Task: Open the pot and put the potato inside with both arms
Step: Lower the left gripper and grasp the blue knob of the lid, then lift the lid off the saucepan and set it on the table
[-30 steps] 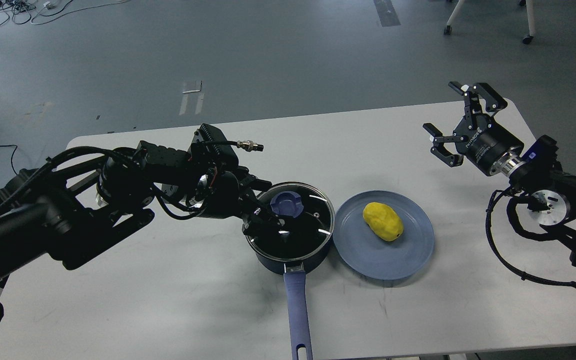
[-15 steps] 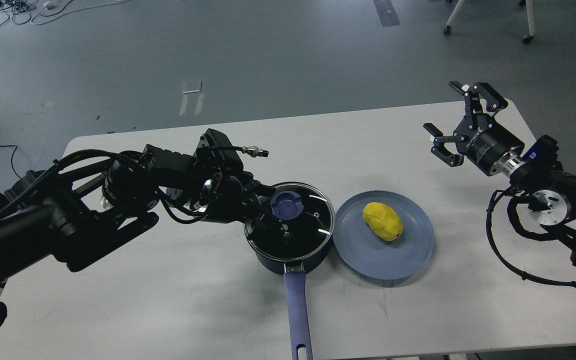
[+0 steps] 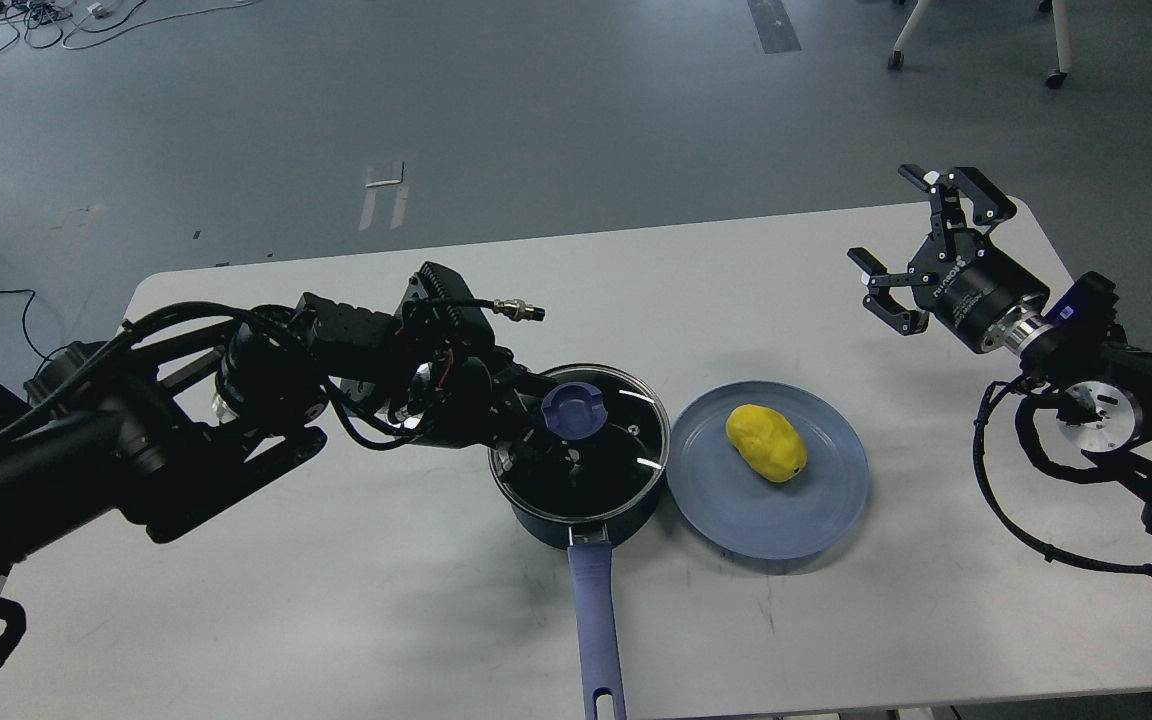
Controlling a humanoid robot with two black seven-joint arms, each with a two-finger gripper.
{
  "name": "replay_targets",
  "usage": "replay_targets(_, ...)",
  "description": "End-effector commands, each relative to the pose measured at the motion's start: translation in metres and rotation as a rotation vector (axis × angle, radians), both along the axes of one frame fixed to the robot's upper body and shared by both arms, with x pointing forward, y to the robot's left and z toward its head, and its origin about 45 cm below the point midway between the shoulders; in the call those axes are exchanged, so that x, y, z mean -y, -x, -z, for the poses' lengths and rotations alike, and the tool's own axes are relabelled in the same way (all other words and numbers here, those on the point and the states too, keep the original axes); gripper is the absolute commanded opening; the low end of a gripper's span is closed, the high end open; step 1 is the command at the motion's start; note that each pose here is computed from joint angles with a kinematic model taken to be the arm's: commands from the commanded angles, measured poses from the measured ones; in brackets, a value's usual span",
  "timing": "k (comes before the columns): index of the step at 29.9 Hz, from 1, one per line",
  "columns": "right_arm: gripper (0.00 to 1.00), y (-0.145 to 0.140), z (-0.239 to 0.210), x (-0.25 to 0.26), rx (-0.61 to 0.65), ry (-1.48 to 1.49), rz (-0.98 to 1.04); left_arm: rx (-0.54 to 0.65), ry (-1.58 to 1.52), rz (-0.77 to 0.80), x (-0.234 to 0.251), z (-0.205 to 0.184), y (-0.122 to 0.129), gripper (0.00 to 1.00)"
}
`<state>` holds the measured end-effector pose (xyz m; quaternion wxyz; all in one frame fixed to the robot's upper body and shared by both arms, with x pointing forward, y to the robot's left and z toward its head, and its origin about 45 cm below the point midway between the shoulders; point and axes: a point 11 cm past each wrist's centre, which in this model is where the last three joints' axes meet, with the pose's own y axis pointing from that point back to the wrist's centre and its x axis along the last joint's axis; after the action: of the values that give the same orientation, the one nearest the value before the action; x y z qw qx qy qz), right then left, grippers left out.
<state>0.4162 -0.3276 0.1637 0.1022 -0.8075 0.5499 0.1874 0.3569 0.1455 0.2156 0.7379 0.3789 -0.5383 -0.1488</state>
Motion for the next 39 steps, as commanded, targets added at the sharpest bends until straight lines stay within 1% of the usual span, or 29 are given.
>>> replay_targets(1, 1.0, 0.0, -0.001, 0.001, 0.001, 0.001, 0.001, 0.008, 0.008, 0.004, 0.002, -0.001, -0.001, 0.77)
replay_targets(2, 1.0, 0.0, -0.001, 0.001, 0.001, 0.001, 0.001, 0.008, 0.008, 0.004, 0.002, -0.001, -0.001, 0.77)
replay_targets(4, 1.0, 0.0, -0.001, 0.001, 0.001, 0.001, 0.001, 0.008, 0.008, 0.004, 0.002, -0.001, -0.001, 0.71)
replay_targets(6, 1.0, 0.0, -0.001, 0.001, 0.001, 0.001, 0.001, 0.008, 0.008, 0.004, 0.002, -0.001, -0.001, 0.62)
replay_targets(9, 1.0, 0.0, -0.001, 0.001, 0.002, 0.001, 0.0, 0.014, 0.011, 0.006, 0.003, -0.003, -0.002, 0.55)
replay_targets(13, 1.0, 0.0, -0.002, 0.002, 0.003, 0.003, 0.001, 0.031, 0.028, 0.016, 0.007, -0.011, -0.003, 0.54)
replay_targets(17, 1.0, 0.0, -0.002, 0.003, 0.003, 0.005, 0.003, 0.082, 0.028, 0.025, 0.004, -0.033, -0.01, 0.54)
replay_targets(20, 1.0, 0.0, -0.002, 0.004, 0.003, 0.006, 0.004, 0.119, 0.003, -0.009, -0.019, -0.047, -0.017, 0.54)
replay_targets(22, 1.0, 0.0, -0.002, 0.004, 0.003, 0.006, 0.004, 0.127, -0.005, -0.027, -0.029, -0.05, -0.019, 0.54)
replay_targets(25, 1.0, 0.0, -0.002, 0.003, 0.003, 0.005, 0.003, 0.168, -0.024, -0.084, -0.062, -0.058, -0.026, 0.54)
replay_targets(28, 1.0, 0.0, -0.002, 0.004, 0.003, 0.006, 0.004, 0.196, -0.038, -0.135, -0.093, -0.061, -0.027, 0.54)
replay_targets(30, 1.0, 0.0, -0.003, 0.006, 0.004, 0.009, 0.006, 0.212, -0.062, -0.185, -0.123, -0.061, -0.026, 0.54)
replay_targets(32, 1.0, 0.0, -0.003, 0.006, 0.004, 0.009, 0.006, 0.208, -0.094, -0.245, -0.162, -0.051, -0.016, 0.55)
replay_targets(34, 1.0, 0.0, -0.002, 0.004, 0.003, 0.006, 0.004, 0.2, -0.105, -0.283, -0.185, -0.043, -0.007, 0.55)
replay_targets(36, 1.0, 0.0, -0.001, 0.003, 0.002, 0.006, 0.002, 0.18, -0.114, -0.313, -0.201, -0.032, 0.002, 0.55)
replay_targets(37, 1.0, 0.0, -0.001, 0.002, 0.001, 0.003, 0.001, 0.154, -0.113, -0.342, -0.213, -0.021, 0.012, 0.55)
replay_targets(39, 1.0, -0.001, -0.002, 0.001, 0.003, 0.003, 0.0, 0.128, -0.096, -0.375, -0.225, -0.01, 0.023, 0.55)
